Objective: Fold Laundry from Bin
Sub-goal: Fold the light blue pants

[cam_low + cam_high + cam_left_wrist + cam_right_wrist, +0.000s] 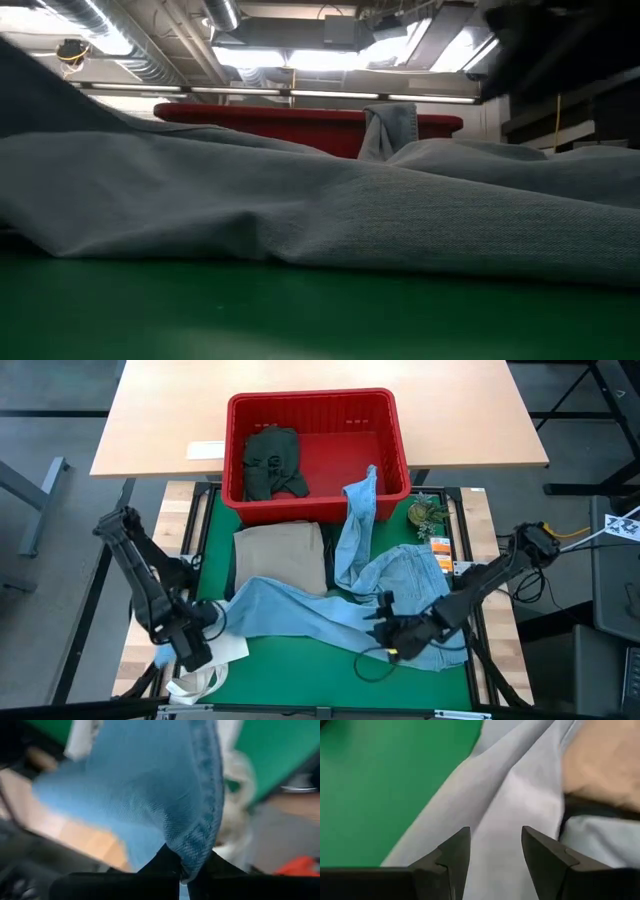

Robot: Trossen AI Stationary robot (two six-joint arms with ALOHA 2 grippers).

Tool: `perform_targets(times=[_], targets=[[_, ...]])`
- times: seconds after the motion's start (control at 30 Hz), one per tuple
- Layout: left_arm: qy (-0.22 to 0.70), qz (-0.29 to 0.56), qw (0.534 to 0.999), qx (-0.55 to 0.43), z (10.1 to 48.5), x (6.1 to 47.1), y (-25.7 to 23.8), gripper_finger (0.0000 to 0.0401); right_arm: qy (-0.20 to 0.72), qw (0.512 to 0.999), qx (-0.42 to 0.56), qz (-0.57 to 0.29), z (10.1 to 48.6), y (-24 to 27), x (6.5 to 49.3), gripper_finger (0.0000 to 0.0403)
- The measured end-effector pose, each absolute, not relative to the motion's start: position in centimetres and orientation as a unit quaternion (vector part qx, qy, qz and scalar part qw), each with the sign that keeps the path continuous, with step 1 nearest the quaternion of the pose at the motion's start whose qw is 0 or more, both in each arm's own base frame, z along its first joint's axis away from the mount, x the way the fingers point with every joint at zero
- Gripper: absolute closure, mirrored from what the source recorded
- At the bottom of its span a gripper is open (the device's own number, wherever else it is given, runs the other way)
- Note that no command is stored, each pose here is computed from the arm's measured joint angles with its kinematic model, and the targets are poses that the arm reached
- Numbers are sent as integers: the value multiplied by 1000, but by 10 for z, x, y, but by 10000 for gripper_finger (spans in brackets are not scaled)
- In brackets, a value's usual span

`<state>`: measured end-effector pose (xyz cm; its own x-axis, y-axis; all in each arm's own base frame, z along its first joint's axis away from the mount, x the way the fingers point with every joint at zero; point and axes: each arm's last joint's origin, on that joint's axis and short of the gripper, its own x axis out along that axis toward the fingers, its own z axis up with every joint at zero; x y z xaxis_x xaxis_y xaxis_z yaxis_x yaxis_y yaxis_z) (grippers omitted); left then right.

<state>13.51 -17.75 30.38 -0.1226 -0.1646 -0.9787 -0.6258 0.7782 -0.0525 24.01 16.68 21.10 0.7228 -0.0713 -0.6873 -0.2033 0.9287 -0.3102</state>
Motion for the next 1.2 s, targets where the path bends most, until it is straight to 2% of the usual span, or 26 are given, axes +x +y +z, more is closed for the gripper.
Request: perform_targets(times=[0.23,0.43,0.67,0.77,0.9,1.2], targets=[[624,176,670,-362,349,167,-162,399,328,918,-220,36,220,141,268,226],[497,195,726,-434,360,201,-145,399,302,926,-223,33,225,125,282,226],[395,188,747,-500,370,238,-117,400,294,933,-198,64,227,121,286,226],[370,176,765,-498,370,250,-108,400,248,951,-163,90,235,125,291,226],[344,176,777,-498,364,262,-97,401,171,978,-90,83,250,129,298,226],[313,181,776,-516,353,273,-85,401,76,995,-43,41,267,129,304,226]])
